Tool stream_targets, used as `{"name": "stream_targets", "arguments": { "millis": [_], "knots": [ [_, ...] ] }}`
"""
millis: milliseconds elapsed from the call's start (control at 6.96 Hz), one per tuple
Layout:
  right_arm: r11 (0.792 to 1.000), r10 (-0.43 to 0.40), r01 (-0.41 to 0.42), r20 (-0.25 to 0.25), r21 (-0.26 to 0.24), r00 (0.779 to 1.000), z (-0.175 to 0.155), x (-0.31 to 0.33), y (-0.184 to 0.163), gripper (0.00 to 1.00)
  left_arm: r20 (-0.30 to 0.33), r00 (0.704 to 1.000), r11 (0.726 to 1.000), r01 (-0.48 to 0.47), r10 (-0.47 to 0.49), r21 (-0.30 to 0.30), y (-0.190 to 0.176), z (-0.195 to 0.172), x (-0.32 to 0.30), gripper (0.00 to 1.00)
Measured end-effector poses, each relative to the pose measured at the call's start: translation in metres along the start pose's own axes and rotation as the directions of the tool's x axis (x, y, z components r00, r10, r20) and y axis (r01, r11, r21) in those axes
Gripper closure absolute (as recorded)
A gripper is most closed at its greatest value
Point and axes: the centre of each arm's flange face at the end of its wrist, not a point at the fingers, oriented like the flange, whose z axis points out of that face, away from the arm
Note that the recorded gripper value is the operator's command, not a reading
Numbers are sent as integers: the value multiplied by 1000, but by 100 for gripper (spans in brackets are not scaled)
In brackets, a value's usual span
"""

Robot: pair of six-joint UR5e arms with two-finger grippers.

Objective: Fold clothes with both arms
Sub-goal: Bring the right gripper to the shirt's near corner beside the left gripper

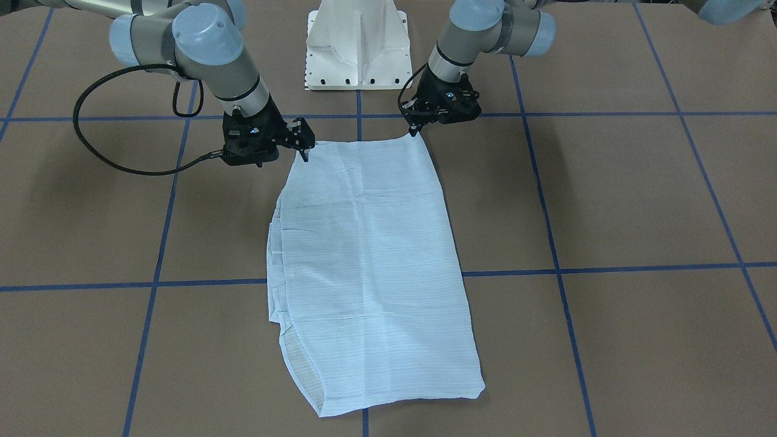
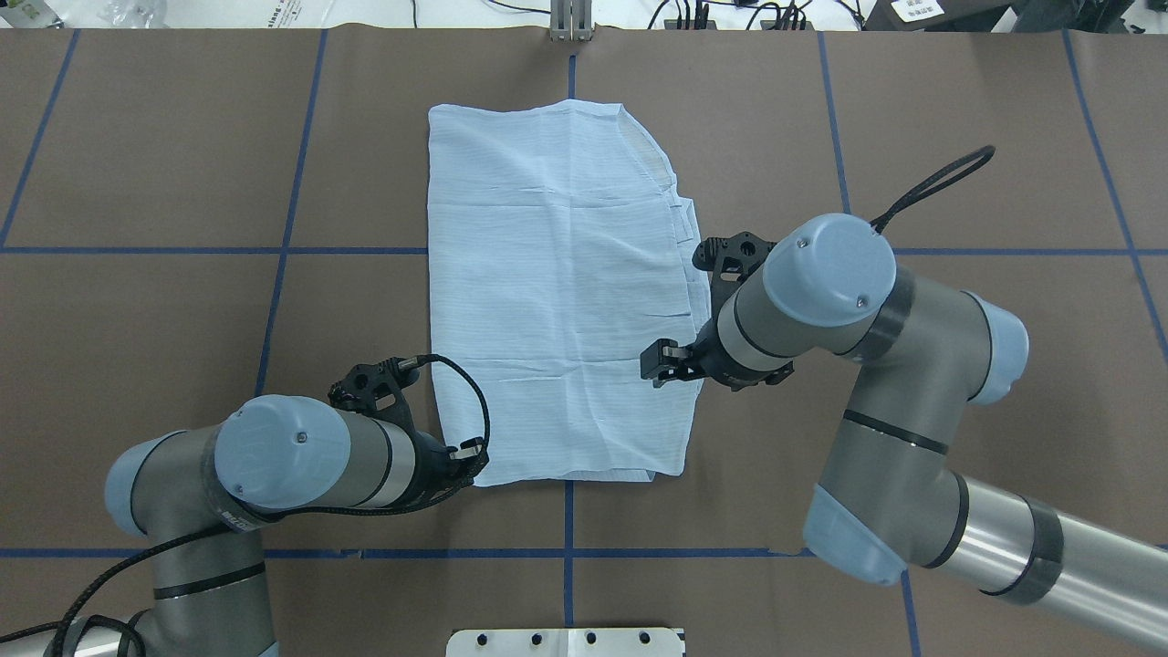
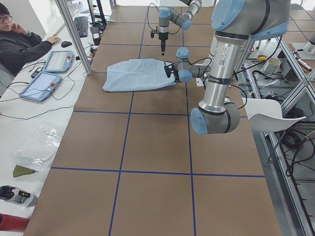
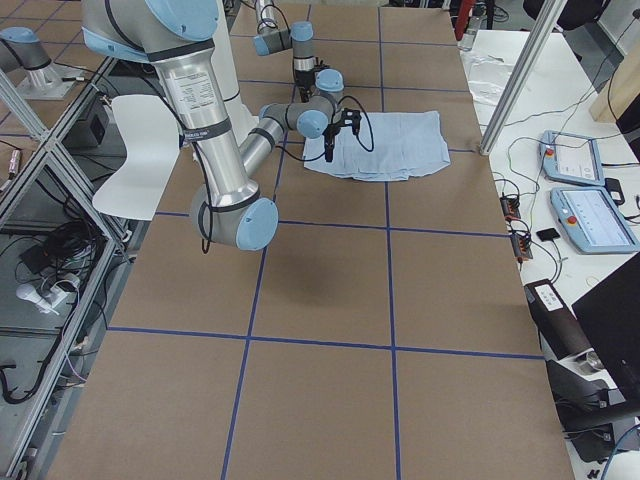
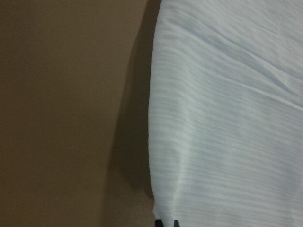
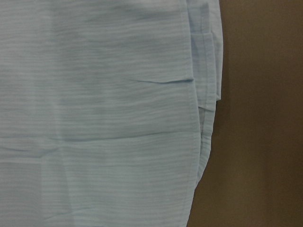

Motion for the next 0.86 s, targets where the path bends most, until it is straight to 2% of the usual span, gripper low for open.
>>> {"name": "stream_targets", "arguments": {
  "millis": [287,431,575,862],
  "knots": [
    [985,172,-172,-14,25,985,22,-19,40,0,-1,1000,1000,0,0,1,-1,-1,0,100],
    [974,224,-223,-18,40,974,34,-27,62,0,-1,1000,1000,-1,1,2,-1,-1,0,100],
    [966,256,-255,-23,43,966,45,-34,83,0,-1,1000,1000,-2,2,3,-2,0,0,100],
    [956,290,-288,-36,51,956,59,-38,100,0,1,1000,1000,-4,4,6,-3,0,-1,100]
  ]
}}
